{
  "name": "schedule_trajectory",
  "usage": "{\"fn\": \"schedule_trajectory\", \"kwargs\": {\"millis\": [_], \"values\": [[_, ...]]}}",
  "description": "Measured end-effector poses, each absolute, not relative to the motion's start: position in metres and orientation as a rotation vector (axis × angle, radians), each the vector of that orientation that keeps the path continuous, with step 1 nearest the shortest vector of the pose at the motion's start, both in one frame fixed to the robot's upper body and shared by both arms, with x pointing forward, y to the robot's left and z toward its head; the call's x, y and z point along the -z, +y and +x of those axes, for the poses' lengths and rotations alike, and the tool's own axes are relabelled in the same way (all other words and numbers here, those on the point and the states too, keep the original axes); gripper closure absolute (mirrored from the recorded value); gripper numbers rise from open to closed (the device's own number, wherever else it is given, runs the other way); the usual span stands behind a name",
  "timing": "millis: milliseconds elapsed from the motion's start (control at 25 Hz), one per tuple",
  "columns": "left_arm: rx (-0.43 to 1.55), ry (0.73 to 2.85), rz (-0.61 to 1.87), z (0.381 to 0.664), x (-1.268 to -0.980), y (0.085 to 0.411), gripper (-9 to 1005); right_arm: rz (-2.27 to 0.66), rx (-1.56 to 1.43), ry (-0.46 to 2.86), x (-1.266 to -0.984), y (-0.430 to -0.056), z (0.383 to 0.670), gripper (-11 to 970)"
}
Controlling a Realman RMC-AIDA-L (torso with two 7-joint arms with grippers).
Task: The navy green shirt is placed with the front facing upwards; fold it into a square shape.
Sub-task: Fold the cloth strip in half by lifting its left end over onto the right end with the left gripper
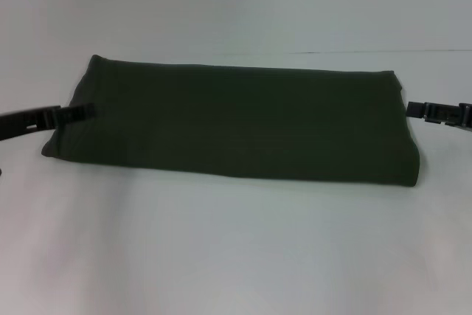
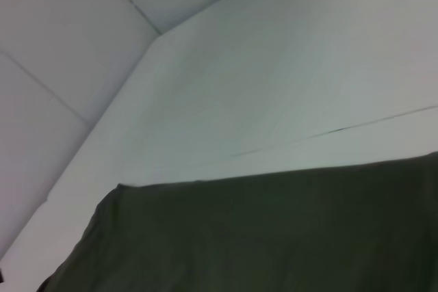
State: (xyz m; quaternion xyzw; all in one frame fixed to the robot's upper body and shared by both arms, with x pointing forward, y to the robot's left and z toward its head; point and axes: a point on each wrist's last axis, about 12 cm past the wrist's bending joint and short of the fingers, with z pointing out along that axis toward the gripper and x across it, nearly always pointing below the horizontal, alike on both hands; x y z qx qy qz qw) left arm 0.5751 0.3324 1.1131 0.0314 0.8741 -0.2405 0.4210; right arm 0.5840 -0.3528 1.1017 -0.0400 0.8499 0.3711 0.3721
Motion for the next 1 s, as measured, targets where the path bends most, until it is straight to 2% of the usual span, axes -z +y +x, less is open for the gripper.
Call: {"fn": "schedule_trajectory", "kwargs": {"millis": [480,920,1000], "values": [[0.739,2.222,-0.07,0.556,-1.103,0.344,257,-0.173,-0.956,2.195,-1.106,-0.351,0.584,236],[0.826,2.271,-0.286,0.56,-1.092,0.352,243,-0.307,-0.978,2.243,-1.118,-0.339,0.594,235],[0.816,2.28,-0.319,0.561,-1.09,0.353,201,-0.331,-0.986,2.241,-1.122,-0.338,0.596,235]]}}
